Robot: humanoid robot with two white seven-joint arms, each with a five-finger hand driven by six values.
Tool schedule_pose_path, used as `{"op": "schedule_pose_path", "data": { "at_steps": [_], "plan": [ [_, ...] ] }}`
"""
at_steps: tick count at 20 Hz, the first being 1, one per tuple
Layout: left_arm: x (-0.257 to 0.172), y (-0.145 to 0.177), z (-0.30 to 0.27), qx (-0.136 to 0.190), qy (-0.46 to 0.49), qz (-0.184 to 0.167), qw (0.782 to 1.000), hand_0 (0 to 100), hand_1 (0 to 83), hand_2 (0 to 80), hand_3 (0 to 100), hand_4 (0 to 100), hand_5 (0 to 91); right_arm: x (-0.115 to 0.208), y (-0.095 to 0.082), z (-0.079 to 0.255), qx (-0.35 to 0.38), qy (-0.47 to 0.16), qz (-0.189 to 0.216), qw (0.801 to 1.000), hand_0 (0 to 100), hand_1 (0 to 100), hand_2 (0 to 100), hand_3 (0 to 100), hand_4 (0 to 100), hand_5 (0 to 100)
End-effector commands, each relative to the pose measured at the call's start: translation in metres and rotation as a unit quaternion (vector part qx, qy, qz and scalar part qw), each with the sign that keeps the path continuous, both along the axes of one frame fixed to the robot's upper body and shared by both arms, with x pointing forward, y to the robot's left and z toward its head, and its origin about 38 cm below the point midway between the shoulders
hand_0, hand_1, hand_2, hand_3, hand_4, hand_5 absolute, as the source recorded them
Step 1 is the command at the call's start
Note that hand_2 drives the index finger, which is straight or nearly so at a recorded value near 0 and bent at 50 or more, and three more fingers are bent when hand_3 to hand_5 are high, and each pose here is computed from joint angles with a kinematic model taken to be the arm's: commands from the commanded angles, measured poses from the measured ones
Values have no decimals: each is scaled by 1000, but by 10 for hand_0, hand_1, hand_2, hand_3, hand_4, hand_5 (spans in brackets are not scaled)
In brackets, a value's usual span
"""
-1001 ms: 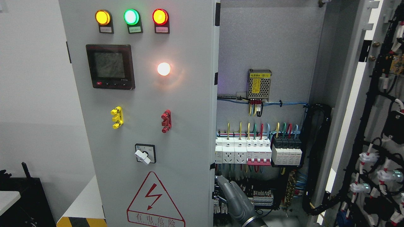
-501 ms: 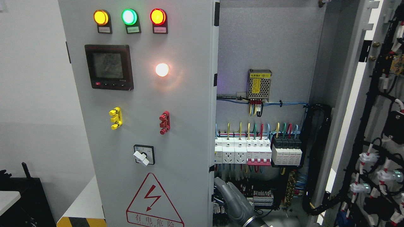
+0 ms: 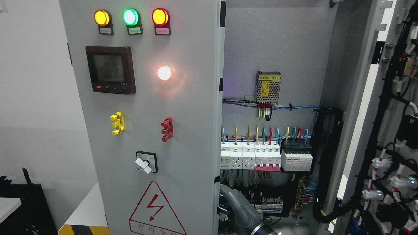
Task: Open door with both hands
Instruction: 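Pull the door edge outward with the right hand, starting the swing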
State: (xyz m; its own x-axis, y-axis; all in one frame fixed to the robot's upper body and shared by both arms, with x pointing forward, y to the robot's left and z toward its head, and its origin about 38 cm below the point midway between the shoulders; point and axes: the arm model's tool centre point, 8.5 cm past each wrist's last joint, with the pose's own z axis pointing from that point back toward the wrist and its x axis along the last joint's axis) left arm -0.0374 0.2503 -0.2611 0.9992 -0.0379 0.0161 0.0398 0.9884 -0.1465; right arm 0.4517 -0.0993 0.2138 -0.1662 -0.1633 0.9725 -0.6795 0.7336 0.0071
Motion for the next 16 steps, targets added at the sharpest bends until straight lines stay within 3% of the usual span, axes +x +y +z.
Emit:
{"op": "schedule_pose_path", "data": {
  "at_steps": [1, 6, 10, 16],
  "plan": [
    [0, -17, -1, -13, 0, 1, 1000, 120, 389, 0, 0, 0, 0, 0, -3, -1, -2, 1, 6, 1000, 515, 0, 352, 593, 554, 526],
    [1, -17, -1, -13, 0, 1, 1000, 120, 389, 0, 0, 0, 0, 0, -2, -1, -3, 2, 8, 1000, 518, 0, 370, 610, 574, 541],
    [0, -17, -1, -13, 0, 1, 1000, 120, 389, 0, 0, 0, 0, -4, 1, -2, -9, -3, 40, 999, 529, 0, 392, 630, 591, 555],
    [0, -17, -1, -13, 0, 1, 1000, 120, 389, 0, 0, 0, 0, 1, -2, 0, -18, 6, 41, 999, 537, 0, 390, 628, 586, 557]
  ]
}}
